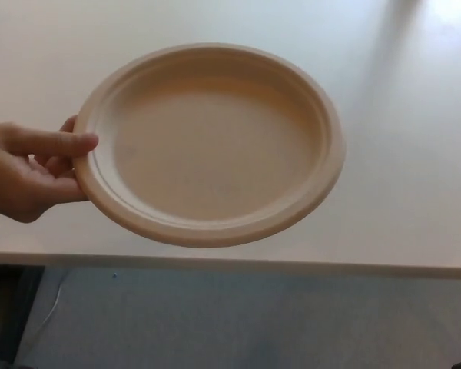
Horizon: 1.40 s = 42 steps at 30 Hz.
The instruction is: A person passes a plate to the robot and the robot grabs it with its left hand and places it at the centre of the table infront of it
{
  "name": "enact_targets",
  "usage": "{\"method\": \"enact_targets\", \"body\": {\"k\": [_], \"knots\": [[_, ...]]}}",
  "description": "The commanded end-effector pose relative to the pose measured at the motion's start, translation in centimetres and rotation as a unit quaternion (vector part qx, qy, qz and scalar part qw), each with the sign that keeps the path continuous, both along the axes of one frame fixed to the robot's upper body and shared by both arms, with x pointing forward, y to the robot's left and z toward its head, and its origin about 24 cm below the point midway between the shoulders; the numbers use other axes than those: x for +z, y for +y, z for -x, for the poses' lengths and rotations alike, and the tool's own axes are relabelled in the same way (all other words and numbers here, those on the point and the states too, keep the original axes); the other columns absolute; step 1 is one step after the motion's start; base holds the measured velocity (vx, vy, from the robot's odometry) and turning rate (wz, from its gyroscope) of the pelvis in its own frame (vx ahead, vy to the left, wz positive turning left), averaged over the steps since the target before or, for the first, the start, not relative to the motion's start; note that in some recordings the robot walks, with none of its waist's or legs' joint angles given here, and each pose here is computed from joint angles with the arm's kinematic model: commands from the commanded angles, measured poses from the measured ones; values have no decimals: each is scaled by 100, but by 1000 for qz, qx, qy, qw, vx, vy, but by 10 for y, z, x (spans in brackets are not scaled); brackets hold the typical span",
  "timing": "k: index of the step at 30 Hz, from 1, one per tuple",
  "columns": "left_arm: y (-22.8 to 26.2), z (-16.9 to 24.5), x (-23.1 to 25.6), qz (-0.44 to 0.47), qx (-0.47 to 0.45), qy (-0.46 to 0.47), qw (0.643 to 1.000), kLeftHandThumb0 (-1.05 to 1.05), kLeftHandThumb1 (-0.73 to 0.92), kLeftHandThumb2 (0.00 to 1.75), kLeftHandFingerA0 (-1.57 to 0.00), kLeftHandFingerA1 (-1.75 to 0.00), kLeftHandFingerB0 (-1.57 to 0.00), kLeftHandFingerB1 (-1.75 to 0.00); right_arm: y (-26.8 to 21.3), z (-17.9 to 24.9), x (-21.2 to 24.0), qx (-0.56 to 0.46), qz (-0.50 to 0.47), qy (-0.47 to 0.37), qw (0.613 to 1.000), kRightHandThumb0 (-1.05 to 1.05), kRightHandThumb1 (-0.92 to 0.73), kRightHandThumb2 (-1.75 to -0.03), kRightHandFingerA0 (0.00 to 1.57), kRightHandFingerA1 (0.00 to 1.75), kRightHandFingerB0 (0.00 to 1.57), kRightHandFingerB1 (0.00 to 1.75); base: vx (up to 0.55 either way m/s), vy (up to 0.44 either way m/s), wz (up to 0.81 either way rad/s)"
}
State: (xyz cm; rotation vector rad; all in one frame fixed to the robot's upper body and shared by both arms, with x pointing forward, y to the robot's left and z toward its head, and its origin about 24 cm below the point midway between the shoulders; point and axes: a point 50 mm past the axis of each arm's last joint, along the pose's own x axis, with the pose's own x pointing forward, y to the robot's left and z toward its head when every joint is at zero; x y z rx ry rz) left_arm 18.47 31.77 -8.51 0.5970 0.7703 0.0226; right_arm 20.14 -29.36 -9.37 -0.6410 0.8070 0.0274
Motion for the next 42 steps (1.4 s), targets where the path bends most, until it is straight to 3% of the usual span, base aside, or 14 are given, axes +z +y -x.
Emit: {"method": "enact_targets", "body": {"k": [1, 2, 3, 4, 7, 13, 14, 18, 21, 22, 31, 32, 33, 42], "knots": [[5, 1, 5, -14, -11, -23, 1000, -55, 65, 60, -66, -44, -45, -37, -7, 1, 3, 6, 17, -9, 1000, -76, -78, -64, 48, 70, 36, 53, 0, 0, 0], [4, 0, 6, -8, -12, -36, 999, -60, 52, 85, -55, -56, -32, -47, -6, 1, 3, 7, 18, -9, 1000, -76, -78, -64, 47, 70, 36, 54, 0, 0, 0], [2, 0, 7, 2, -11, -52, 999, -60, 52, 85, -55, -56, -32, -47, -6, 0, 3, 8, 16, -11, 1000, -76, -78, -64, 47, 70, 36, 54, 0, 0, 0], [0, -1, 8, 4, -16, -63, 998, -57, 62, 59, -57, -41, -36, -34, -6, 0, 3, 4, 11, -13, 1000, -79, -75, -65, 44, 70, 34, 54, 0, 0, 0], [-13, -5, 16, 8, -63, -119, 991, -62, 59, 57, -43, -39, -33, -31, -7, 1, 3, 0, 13, -7, 1000, -78, -75, -64, 45, 68, 35, 53, 0, 0, 0], [-50, -4, 43, 7, -208, -238, 949, -64, 58, 57, -40, -37, -31, -30, -8, 5, 1, 2, 11, 0, 1000, -80, -78, -63, 42, 68, 35, 53, 0, 0, 0], [-58, 2, 48, 3, -227, -261, 938, -69, 47, 79, -38, -47, -29, -42, -7, 6, 0, 5, 14, 1, 1000, -79, -77, -63, 44, 68, 36, 53, 0, 0, 0], [-83, 13, 72, -2, -300, -333, 894, -71, 48, 80, -41, -47, -30, -42, -8, 7, 0, 6, 11, 2, 1000, -78, -78, -63, 45, 66, 37, 52, 0, 0, 0], [-108, 25, 99, 13, -341, -404, 849, -70, 56, 58, -48, -36, -34, -31, -8, 5, 1, 10, 13, 1, 1000, -79, -78, -64, 45, 68, 36, 53, 0, 0, 0], [-115, 30, 107, 31, -357, -407, 840, -70, 47, 76, -27, -43, -22, -39, -8, 5, 1, 12, 14, 2, 1000, -80, -78, -64, 48, 70, 35, 53, 0, 0, 0], [-145, 56, 168, 89, -441, -451, 771, -69, 44, 75, -20, -41, -13, -37, -6, 2, 2, 6, 8, -4, 1000, -79, -77, -63, 42, 70, 35, 54, 0, 0, 0], [-149, 61, 177, 82, -453, -464, 757, -70, 45, 75, -21, -42, -13, -37, -7, 2, 2, 7, 9, -2, 1000, -81, -58, -96, 41, 70, 33, 60, 0, 0, 0], [-151, 63, 183, 80, -459, -470, 750, -70, 44, 75, -22, -42, -13, -37, -7, 0, 3, 7, 11, -1, 1000, -81, -78, -63, 43, 69, 34, 52, 0, 0, 0], [-163, 83, 230, 51, -473, -559, 679, -72, 45, 78, -25, -43, -17, -39, -8, -8, 8, 8, 12, -11, 1000, -83, -74, -66, 42, 67, 33, 53, 0, 0, 0]]}}
